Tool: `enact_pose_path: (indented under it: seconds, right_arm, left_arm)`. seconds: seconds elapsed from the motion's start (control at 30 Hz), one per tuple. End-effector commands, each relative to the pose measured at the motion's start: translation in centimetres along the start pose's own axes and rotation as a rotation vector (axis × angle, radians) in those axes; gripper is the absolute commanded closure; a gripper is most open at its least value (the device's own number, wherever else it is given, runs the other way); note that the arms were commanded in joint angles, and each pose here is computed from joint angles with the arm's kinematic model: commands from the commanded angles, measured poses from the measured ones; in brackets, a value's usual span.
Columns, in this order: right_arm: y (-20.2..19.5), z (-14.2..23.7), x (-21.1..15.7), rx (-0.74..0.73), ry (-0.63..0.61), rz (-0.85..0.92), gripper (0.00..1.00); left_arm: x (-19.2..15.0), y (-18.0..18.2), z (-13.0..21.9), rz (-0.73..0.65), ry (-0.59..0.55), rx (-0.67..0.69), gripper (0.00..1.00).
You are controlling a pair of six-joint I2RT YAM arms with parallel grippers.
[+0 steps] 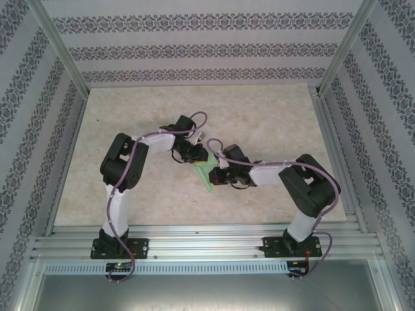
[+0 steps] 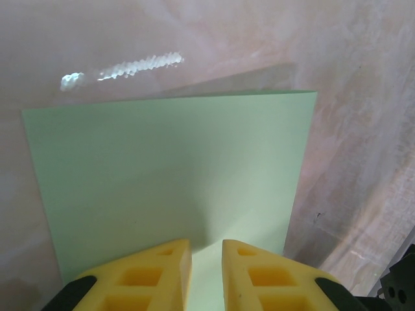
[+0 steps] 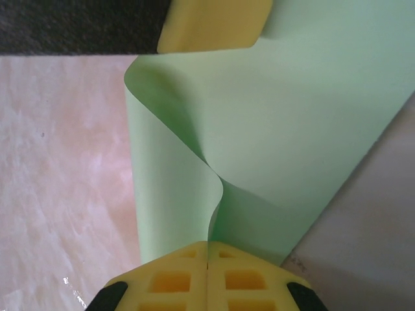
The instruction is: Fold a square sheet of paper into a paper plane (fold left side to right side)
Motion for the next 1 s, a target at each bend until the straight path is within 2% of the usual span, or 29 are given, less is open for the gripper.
enact_pose_path:
  seconds: [0.0, 0.57, 0.97]
  right_arm:
    - [0.1, 0.0, 1.0, 0.013, -0.017, -0.009, 1.00]
    - [-0.1, -0.2, 1.4, 0.008, -0.015, -0.016, 1.00]
    - [-1.2, -0.8, -0.6, -0.027, 0.052, -0.048, 1.00]
  left_arm:
    - [-1.0, 1.7, -2.0, -0.001, 0.040, 0.066, 0.77]
    - [-1.1, 1.8, -2.2, 0.003, 0.047, 0.067, 0.78]
    - [-0.8, 0.6, -1.1, -0.021, 0.023, 0.049, 0.76]
Point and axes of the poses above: each hand's point on the last joint's axis, 136 mm out from that joint toward the fingers, its own z axis back along the fingers, its own y axis along the line the jaws close on, x = y × z, the point moved 4 cm from there along z, back along the fingers, and after that the axes turned 5 degrees about z, right-handed, at the moved point
